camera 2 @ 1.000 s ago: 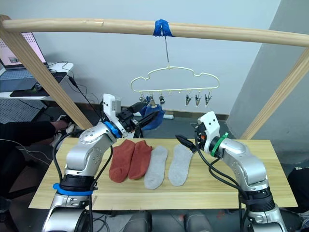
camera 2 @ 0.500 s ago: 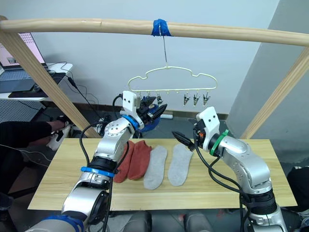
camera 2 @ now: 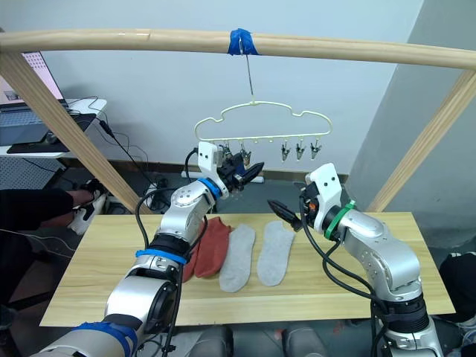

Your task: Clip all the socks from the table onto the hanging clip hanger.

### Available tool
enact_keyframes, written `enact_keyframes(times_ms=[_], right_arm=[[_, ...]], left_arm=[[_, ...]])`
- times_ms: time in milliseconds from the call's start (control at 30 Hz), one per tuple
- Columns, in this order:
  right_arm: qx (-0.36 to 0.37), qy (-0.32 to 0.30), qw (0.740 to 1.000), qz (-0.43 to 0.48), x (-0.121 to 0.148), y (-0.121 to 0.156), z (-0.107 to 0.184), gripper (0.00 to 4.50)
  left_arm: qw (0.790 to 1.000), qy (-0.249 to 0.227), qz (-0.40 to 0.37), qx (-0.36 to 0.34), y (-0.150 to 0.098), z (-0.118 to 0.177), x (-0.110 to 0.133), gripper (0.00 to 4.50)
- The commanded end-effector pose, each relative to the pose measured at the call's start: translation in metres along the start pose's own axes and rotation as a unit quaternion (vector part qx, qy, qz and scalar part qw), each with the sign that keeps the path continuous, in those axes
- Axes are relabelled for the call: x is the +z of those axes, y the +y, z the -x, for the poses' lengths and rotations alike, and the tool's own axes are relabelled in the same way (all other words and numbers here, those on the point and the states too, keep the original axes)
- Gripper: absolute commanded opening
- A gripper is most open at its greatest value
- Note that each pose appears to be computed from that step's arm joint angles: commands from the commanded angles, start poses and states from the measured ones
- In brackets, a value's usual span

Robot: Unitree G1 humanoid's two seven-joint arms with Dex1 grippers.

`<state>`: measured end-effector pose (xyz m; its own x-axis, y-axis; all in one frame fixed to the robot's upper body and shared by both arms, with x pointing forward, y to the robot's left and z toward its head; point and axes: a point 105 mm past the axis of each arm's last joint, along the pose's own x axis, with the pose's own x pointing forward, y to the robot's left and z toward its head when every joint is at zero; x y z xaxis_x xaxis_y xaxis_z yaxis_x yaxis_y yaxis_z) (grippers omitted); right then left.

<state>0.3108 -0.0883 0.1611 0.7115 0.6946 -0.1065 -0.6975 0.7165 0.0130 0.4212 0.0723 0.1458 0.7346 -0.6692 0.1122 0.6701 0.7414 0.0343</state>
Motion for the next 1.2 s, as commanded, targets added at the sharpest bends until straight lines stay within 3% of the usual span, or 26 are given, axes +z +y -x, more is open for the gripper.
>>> enact_keyframes(times_ms=[33, 267, 567, 833, 967, 1200], right_arm=[[0.006, -0.027, 1.000, 0.010, 0.015, 0.003, 0.001, 4.50], [0.014, -0.032, 0.999, 0.016, 0.018, 0.004, -0.001, 4.50], [0.073, -0.087, 0.993, 0.038, 0.043, 0.025, 0.002, 4.50], [0.074, -0.105, 0.991, 0.034, 0.047, 0.028, 0.003, 4.50], [0.072, -0.105, 0.991, 0.034, 0.047, 0.028, 0.003, 4.50], [0.069, -0.105, 0.992, 0.035, 0.048, 0.027, 0.003, 4.50]], left_arm=[[0.999, -0.034, -0.014, -0.003, -0.001, -0.001, 0.021, 3.06], [0.998, -0.046, -0.035, 0.025, 0.006, -0.001, 0.026, 3.06], [0.994, -0.048, -0.079, 0.053, 0.013, 0.001, 0.025, 3.06], [0.990, -0.053, -0.101, 0.078, 0.019, 0.001, 0.023, 3.06], [0.990, -0.051, -0.108, 0.080, 0.020, 0.000, 0.022, 2.30], [0.989, -0.049, -0.114, 0.086, 0.020, -0.001, 0.020, 2.30]])
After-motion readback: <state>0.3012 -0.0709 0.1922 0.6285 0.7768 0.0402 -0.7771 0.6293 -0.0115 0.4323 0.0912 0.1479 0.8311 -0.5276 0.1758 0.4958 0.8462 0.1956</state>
